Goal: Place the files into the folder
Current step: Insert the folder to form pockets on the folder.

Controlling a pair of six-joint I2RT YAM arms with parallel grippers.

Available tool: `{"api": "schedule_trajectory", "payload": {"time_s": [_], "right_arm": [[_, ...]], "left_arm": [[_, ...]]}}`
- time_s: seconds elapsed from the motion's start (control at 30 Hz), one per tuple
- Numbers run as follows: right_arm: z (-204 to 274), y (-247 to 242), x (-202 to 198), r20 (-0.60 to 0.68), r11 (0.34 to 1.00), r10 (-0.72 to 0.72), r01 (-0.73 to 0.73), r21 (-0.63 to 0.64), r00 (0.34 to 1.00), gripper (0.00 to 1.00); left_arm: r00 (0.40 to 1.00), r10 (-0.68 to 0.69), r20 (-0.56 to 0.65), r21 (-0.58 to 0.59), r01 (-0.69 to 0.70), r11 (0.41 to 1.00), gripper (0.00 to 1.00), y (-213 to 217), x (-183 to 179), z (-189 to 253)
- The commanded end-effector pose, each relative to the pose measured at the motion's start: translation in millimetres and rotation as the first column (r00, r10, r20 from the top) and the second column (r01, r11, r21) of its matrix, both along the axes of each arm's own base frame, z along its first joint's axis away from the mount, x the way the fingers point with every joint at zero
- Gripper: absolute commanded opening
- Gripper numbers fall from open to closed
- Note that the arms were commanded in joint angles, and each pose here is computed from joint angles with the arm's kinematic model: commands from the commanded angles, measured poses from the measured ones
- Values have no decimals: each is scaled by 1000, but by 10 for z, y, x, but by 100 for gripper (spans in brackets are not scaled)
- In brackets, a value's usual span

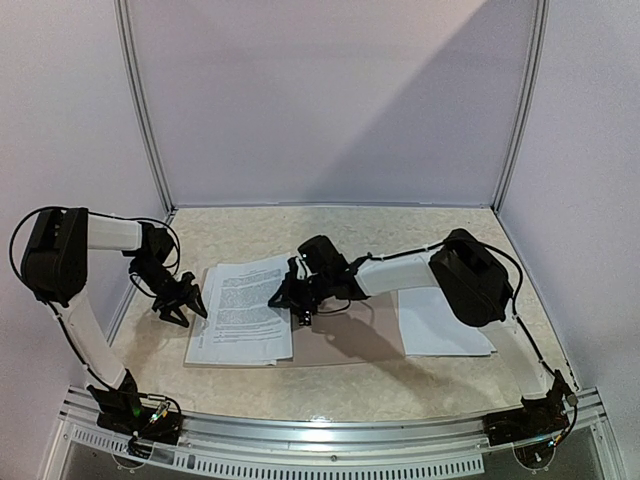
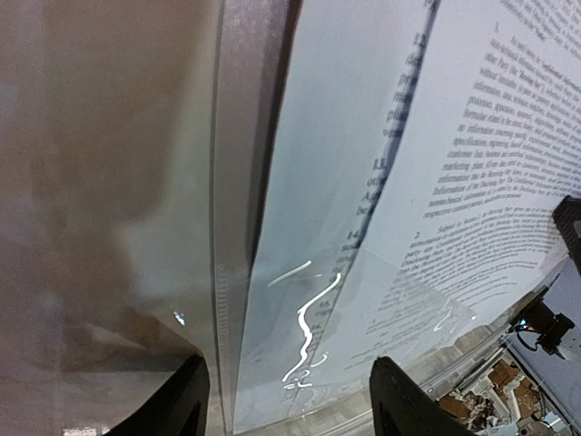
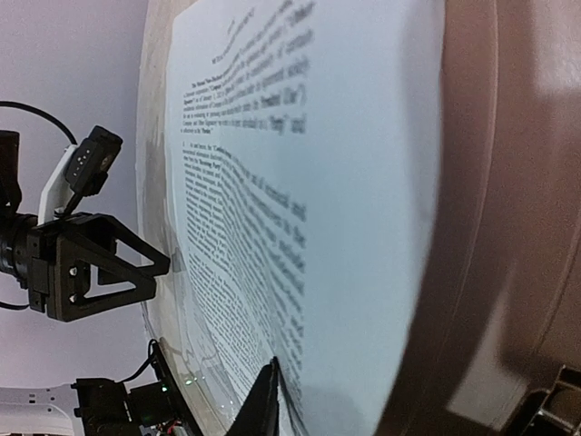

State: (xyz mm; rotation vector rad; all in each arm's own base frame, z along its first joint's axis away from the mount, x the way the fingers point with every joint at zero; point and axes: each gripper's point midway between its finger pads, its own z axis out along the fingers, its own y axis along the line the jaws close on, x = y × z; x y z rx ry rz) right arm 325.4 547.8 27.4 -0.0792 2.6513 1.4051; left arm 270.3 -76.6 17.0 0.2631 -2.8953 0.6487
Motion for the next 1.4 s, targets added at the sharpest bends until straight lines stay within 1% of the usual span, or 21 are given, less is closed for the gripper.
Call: {"api": "schedule_trajectory", "payload": {"time_s": [0.0,0.07,0.13,0.23,0.4,0.53,0.73,0.9,1.13,1.37], "right_arm": [[149,-50,-216,-75,999,39,-40,-9,996,12],[173,-54,-266,-94,999,50,-50,0,994,11],[190,-50,-304,-108,998,59,-59,7,992,8],[216,-27,-310,-115,998,65,-62,26,991,0],[280,74,-176,-87,996,28,-21,87,996,0],[224,94,-49,-71,997,-9,14,81,997,0],[79,98,-40,-81,998,-15,20,60,997,0],[129,141,38,-59,998,-19,23,61,998,0],[25,256,-96,-91,997,20,-13,76,996,0],[100,344,-263,-111,993,76,-65,103,991,0]], "left_arm": [[1000,-10,-17,19,10,1000,62,15,-44,-175],[1000,-10,-21,18,10,1000,62,14,-51,-182],[1000,-9,-18,18,9,1000,62,13,-43,-182],[1000,-9,-21,19,10,1000,62,14,-47,-190],[1000,-10,-22,18,11,1000,62,13,-48,-194],[1000,-13,-16,20,13,1000,62,17,-45,-185],[1000,-13,-17,22,13,1000,62,20,-47,-187],[1000,-13,-14,23,14,1000,62,22,-45,-180],[1000,-14,-11,25,15,1000,62,24,-41,-176],[1000,-15,-13,26,15,1000,62,26,-40,-182]]}}
